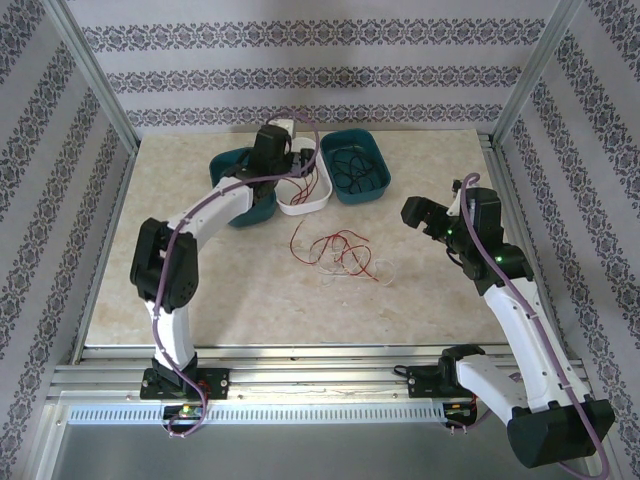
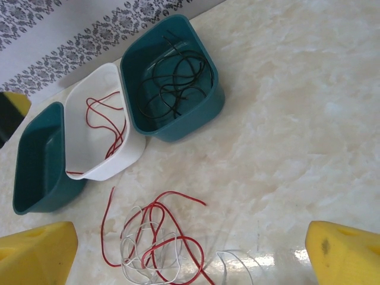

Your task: Untangle the cables

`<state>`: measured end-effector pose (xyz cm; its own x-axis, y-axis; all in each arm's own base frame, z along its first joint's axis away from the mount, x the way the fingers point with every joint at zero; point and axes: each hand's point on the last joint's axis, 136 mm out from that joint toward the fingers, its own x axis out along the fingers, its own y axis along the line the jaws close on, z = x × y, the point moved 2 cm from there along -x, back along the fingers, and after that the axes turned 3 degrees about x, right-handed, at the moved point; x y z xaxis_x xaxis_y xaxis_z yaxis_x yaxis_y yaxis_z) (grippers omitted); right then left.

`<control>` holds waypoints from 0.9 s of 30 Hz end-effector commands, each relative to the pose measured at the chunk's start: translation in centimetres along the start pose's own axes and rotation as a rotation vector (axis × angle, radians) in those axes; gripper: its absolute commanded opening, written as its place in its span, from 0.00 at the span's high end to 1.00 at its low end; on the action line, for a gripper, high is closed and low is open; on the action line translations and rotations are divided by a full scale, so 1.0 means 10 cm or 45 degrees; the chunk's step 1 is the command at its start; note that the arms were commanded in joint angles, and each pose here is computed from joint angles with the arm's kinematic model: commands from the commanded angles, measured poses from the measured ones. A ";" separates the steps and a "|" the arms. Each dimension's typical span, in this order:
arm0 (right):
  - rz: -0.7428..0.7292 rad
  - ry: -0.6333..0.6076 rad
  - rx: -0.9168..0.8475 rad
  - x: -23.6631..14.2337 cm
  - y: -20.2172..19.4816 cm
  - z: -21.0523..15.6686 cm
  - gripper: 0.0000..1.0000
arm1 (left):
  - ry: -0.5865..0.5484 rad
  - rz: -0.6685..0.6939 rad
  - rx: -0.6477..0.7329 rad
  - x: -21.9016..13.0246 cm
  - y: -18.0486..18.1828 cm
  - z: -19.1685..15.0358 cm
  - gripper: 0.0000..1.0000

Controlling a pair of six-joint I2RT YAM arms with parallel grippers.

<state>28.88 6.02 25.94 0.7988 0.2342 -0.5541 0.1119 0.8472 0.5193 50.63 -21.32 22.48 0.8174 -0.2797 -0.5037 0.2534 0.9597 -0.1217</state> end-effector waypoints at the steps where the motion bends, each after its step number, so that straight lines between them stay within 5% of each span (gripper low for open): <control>1: -0.048 0.025 0.003 0.07 -0.10 -0.07 0.02 | 0.127 -0.181 0.125 -0.28 -0.36 -0.32 0.13; 3: -0.049 0.069 -0.010 0.12 -0.11 -0.14 0.02 | 0.176 -0.234 0.149 -0.40 -0.44 -0.55 0.00; 10: -0.077 0.221 -0.049 0.35 -0.13 -0.52 0.05 | 0.374 -0.021 0.093 -0.71 -0.18 -1.26 0.00; 19: -0.105 0.267 -0.111 0.55 -0.01 -0.62 0.02 | 0.556 0.084 0.042 -0.67 -0.04 -1.83 0.28; 27: -0.107 0.273 -0.099 0.61 -0.01 -0.66 0.02 | 0.563 0.178 -0.244 -0.50 -0.14 -2.09 0.33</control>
<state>29.32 10.32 17.52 0.6173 0.2577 -0.7433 0.1209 0.9025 0.4134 35.30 -20.40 7.95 0.5117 -0.1761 -0.8409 0.1640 0.9808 -0.1056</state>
